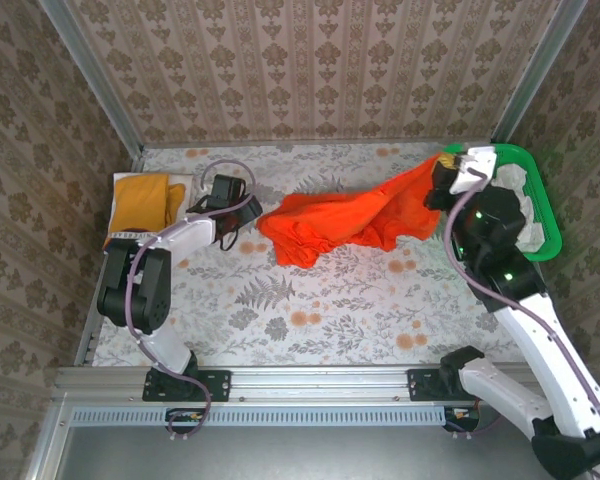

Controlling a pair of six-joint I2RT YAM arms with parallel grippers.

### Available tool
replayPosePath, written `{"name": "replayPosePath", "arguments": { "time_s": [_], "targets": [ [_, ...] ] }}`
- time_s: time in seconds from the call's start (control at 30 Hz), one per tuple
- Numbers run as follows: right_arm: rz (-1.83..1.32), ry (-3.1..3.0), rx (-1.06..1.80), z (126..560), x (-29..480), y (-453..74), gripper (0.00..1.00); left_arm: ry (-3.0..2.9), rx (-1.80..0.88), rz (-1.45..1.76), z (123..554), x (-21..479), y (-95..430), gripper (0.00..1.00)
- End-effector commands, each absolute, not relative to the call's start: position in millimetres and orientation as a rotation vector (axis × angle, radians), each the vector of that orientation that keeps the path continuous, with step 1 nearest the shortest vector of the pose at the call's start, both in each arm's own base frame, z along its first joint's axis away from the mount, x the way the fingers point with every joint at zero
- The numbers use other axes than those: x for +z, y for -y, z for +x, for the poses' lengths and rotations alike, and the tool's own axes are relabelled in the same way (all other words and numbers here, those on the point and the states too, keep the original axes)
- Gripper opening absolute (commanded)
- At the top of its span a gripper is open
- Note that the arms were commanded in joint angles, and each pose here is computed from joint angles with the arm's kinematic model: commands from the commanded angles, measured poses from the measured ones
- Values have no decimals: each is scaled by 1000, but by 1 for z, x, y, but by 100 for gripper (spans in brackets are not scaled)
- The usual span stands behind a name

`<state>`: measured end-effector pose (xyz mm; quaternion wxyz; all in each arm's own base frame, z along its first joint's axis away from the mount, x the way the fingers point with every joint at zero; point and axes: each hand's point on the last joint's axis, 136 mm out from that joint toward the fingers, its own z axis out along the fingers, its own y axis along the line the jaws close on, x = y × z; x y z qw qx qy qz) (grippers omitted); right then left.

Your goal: Fold and stack the t-shirts

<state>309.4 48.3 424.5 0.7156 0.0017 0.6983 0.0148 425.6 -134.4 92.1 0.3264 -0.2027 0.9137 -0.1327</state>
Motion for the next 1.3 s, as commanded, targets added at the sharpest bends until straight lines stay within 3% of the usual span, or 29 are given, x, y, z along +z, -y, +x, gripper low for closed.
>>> {"name": "replayPosePath", "arguments": {
  "time_s": [0.0,0.2,0.43,0.57,0.93,1.27],
  "targets": [
    [-59,-1558,4,296,424,-44,0,-2366,-326,-536,423,101,130,87],
    [-71,-1653,4,288,386,-41,0,-2367,-372,-494,425,103,147,92],
    [232,-1876,107,267,274,-22,0,-2455,-307,-216,437,114,187,86],
    [346,-1972,104,256,224,-13,0,-2497,-301,1,435,120,237,82],
    [331,-2010,152,274,206,-27,0,-2668,-276,130,437,92,332,58],
    [324,-2044,215,270,190,-36,0,-2695,-310,81,453,66,356,51]
  ]
}}
